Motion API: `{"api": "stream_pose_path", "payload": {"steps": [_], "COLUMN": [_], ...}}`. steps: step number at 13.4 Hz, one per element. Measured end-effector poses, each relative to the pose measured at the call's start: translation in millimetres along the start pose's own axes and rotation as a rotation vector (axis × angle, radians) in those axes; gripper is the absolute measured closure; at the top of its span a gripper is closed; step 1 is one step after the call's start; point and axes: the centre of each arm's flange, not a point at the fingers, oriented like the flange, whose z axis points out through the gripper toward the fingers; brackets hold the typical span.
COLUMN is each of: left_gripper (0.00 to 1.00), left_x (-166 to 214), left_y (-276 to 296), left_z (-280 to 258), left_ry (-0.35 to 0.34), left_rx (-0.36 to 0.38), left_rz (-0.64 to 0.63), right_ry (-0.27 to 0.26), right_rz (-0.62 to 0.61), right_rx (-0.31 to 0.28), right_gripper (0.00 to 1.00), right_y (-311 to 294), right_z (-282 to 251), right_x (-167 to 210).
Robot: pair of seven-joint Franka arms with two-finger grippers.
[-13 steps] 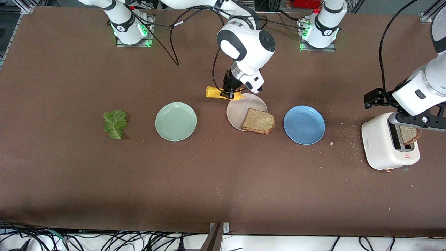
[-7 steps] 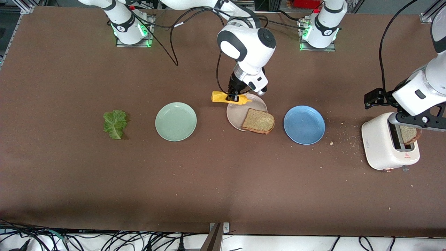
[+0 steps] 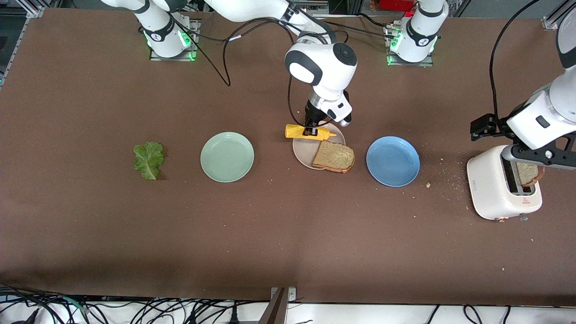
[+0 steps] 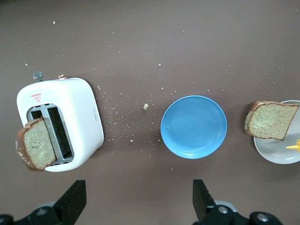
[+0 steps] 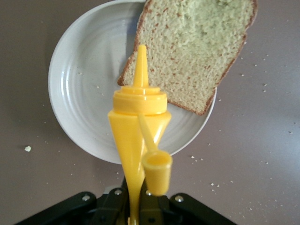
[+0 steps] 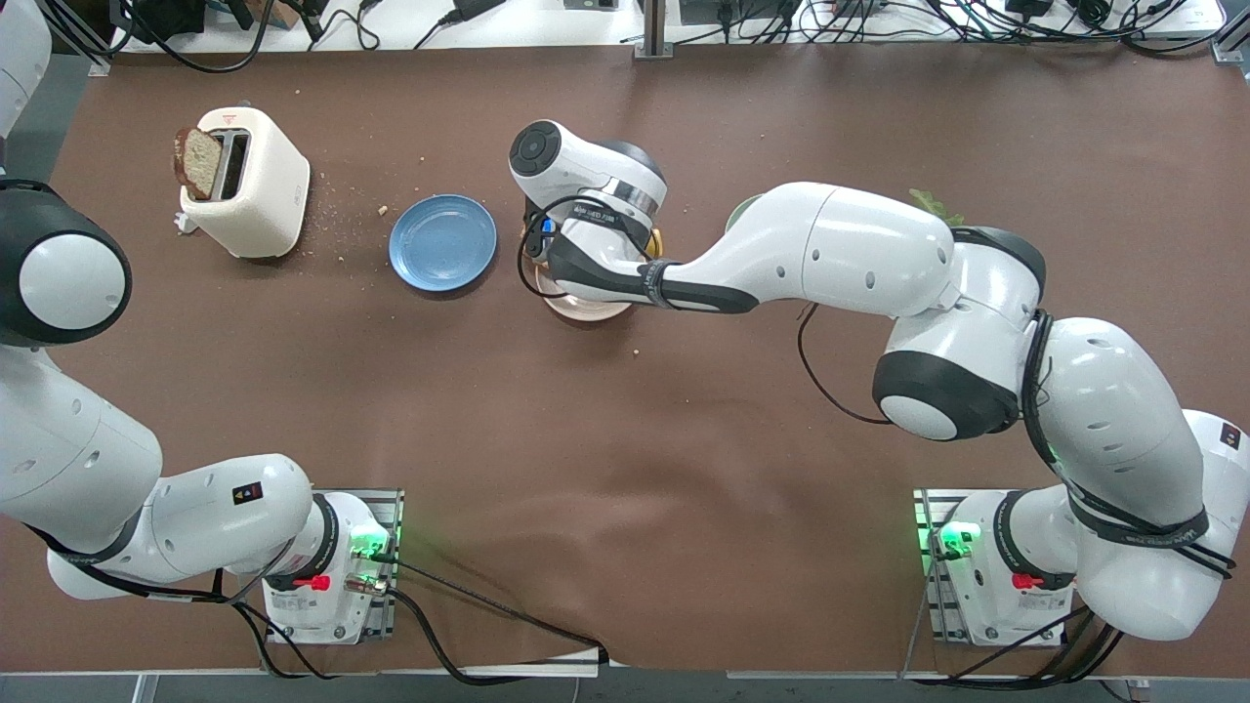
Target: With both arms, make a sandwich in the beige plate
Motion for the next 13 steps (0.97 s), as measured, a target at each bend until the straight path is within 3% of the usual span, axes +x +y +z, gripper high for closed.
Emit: {"api": "stream_pose_path", "payload": {"steps": [3,7,13], "left_gripper": [0.00,0.00,0.00], "left_x": [0,0,0], "left_y": [0,0,0], "left_z": [0,0,0], "left_ry": [0.000,0.000,0.000], "left_rx": [0.000,0.000,0.000], "left_rz": [0.000,0.000,0.000], "right_ry": [-0.022,-0.079,-0.086], "right_rz": [0.001,-0.021,-0.008], "right_rx": [0.001,-0.041,-0.058], "right_gripper": [0.92,0.92,0.92], "right_y": [1,0,18], "right_z": [2,3,1], "right_x": [-3,-6,-16]}}
